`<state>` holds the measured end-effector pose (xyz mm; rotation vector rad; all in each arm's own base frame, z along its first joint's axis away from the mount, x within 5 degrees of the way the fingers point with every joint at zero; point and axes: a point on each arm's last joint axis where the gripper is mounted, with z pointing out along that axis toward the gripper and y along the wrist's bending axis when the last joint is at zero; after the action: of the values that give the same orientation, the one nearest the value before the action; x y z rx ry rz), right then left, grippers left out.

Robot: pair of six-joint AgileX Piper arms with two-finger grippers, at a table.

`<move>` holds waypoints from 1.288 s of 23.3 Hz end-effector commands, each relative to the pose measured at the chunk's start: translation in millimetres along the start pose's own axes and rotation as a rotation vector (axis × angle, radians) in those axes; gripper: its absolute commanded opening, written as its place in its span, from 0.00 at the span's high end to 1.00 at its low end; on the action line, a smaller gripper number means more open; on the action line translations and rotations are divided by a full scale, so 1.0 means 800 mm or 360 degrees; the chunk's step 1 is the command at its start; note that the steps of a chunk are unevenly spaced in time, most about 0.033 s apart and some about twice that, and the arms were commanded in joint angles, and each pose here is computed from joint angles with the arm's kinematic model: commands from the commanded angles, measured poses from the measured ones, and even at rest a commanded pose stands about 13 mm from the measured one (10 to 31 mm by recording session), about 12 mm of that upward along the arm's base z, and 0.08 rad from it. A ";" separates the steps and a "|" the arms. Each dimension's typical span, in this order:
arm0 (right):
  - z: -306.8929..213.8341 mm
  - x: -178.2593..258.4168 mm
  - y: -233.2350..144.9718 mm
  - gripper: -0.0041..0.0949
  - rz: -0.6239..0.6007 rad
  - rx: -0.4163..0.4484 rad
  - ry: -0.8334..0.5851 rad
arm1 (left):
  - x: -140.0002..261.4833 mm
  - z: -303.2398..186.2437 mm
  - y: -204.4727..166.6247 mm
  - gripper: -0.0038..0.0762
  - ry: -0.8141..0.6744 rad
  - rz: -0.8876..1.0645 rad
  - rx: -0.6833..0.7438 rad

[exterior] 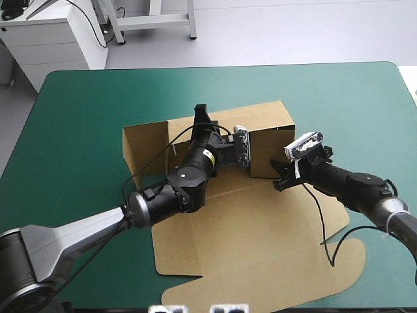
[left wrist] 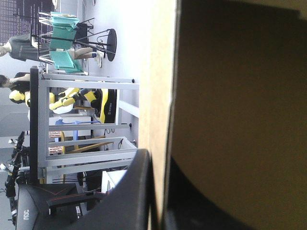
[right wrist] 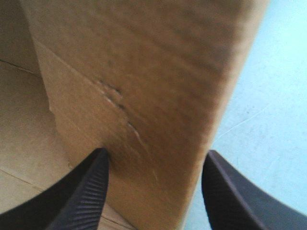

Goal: Fold the box

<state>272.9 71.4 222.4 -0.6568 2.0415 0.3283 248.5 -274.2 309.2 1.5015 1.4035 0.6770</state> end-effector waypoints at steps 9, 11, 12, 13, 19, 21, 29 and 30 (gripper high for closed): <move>-0.008 -0.047 -0.010 0.96 0.0054 0.0025 -0.0227 | -0.002 -0.017 0.024 0.96 -0.0061 -0.0075 -0.0072; -0.008 -0.050 -0.011 0.96 0.0031 0.0033 -0.0233 | -0.002 -0.017 0.024 0.96 -0.0058 -0.0075 -0.0072; -0.008 -0.050 -0.010 0.96 -0.0006 0.0024 -0.0238 | -0.002 -0.017 0.024 0.96 -0.0057 -0.0075 -0.0072; -0.008 -0.052 -0.009 0.96 -0.0050 0.0018 -0.0249 | -0.002 -0.017 0.024 0.96 -0.0057 -0.0075 -0.0072; -0.009 -0.050 -0.012 0.96 0.0169 0.0056 -0.0217 | -0.002 -0.017 0.024 0.96 -0.0055 -0.0093 -0.0072; -0.009 -0.049 -0.015 0.96 0.0241 0.0085 -0.0204 | -0.002 -0.017 0.024 0.93 -0.0062 -0.0087 -0.0075; -0.005 -0.045 -0.015 0.96 0.0356 0.0204 -0.0140 | -0.016 -0.019 0.021 0.38 -0.0240 -0.0235 -0.0032; -0.005 -0.045 -0.015 0.96 0.0371 0.0215 -0.0136 | -0.020 -0.021 0.020 0.38 -0.0276 -0.0270 -0.0020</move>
<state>290.7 67.6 233.3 -0.4074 2.1066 0.2787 245.9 -281.3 307.8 1.4643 1.4243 0.5398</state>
